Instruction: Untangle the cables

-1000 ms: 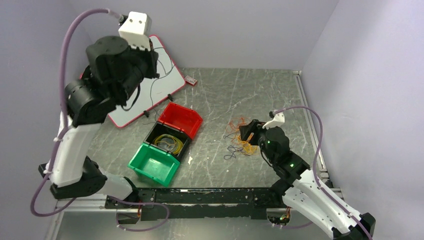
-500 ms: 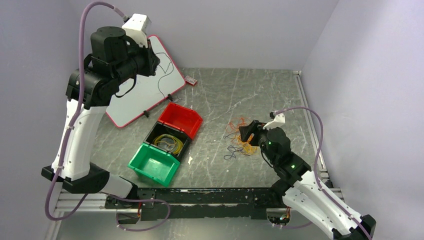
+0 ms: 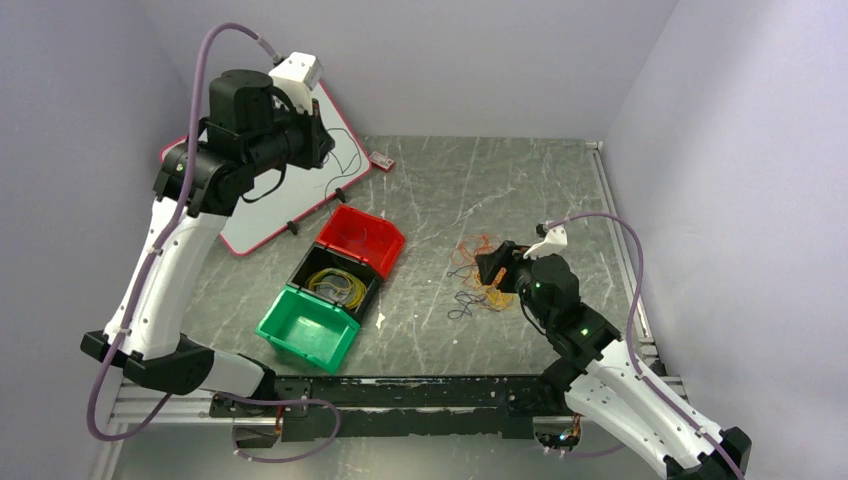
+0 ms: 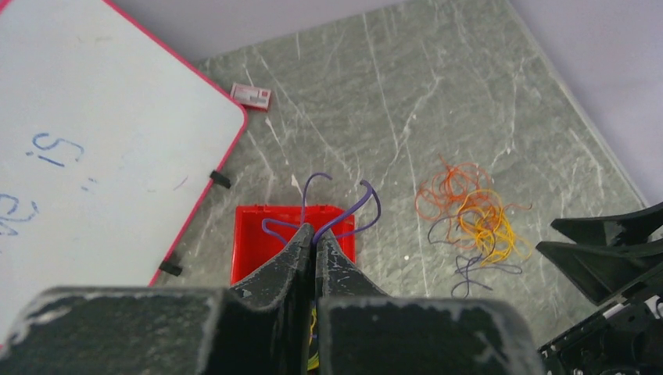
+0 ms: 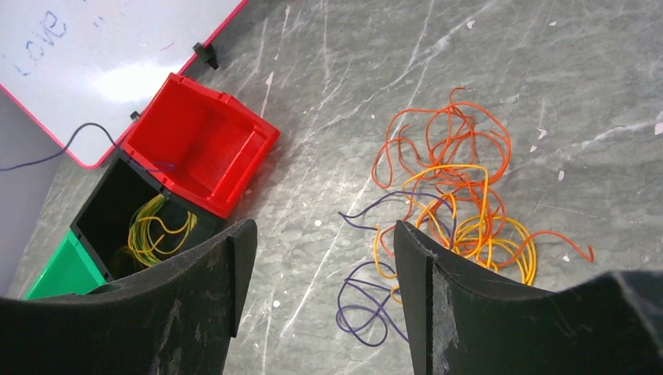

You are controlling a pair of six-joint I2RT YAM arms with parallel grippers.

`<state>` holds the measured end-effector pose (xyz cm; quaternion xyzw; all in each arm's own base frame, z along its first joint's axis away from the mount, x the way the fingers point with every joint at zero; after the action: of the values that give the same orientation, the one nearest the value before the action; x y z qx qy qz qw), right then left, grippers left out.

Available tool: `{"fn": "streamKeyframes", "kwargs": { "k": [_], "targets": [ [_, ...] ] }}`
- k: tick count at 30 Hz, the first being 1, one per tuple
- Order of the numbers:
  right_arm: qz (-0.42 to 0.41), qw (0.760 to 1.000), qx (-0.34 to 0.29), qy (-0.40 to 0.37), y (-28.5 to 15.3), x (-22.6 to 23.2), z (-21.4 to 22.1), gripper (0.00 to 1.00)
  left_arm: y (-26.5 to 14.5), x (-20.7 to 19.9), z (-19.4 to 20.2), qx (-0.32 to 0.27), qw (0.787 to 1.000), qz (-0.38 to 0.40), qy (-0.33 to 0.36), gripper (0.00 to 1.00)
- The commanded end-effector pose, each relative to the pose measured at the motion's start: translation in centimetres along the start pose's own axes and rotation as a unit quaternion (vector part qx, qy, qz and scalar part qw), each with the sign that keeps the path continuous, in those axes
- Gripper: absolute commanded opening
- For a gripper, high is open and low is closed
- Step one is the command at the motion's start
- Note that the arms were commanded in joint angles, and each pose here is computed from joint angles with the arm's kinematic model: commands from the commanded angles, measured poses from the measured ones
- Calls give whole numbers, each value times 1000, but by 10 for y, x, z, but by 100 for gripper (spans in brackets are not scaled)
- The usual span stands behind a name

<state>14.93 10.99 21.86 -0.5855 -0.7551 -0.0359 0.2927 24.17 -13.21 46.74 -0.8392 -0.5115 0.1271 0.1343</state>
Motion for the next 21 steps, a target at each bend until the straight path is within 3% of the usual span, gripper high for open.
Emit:
{"fn": "streamKeyframes", "kwargs": {
  "k": [1, 14, 21],
  "targets": [
    [-9, 1000, -6, -2, -2, 2, -4, 68, 6, 2, 8, 3, 1000, -3, 3, 7],
    [-16, 1000, 0, 4, -1, 1, 2, 68, 51, 5, 33, 22, 1000, 6, 18, 7],
    [-16, 1000, 0, 4, -3, -1, 3, 68, 76, 11, 75, 65, 998, -7, 18, 7]
  ]
}}
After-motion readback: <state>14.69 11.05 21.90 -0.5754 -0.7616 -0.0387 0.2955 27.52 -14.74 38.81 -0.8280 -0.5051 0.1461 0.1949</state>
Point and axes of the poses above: each gripper's point midway between its finger pads, its own y axis out along the fingers, its own x axis along the line the jaws close on, z = x × y, the point moved 10 cm from there along -y, back along the fingers, and after that the axes turned 4 degrees about y, right-handed, at the moved point
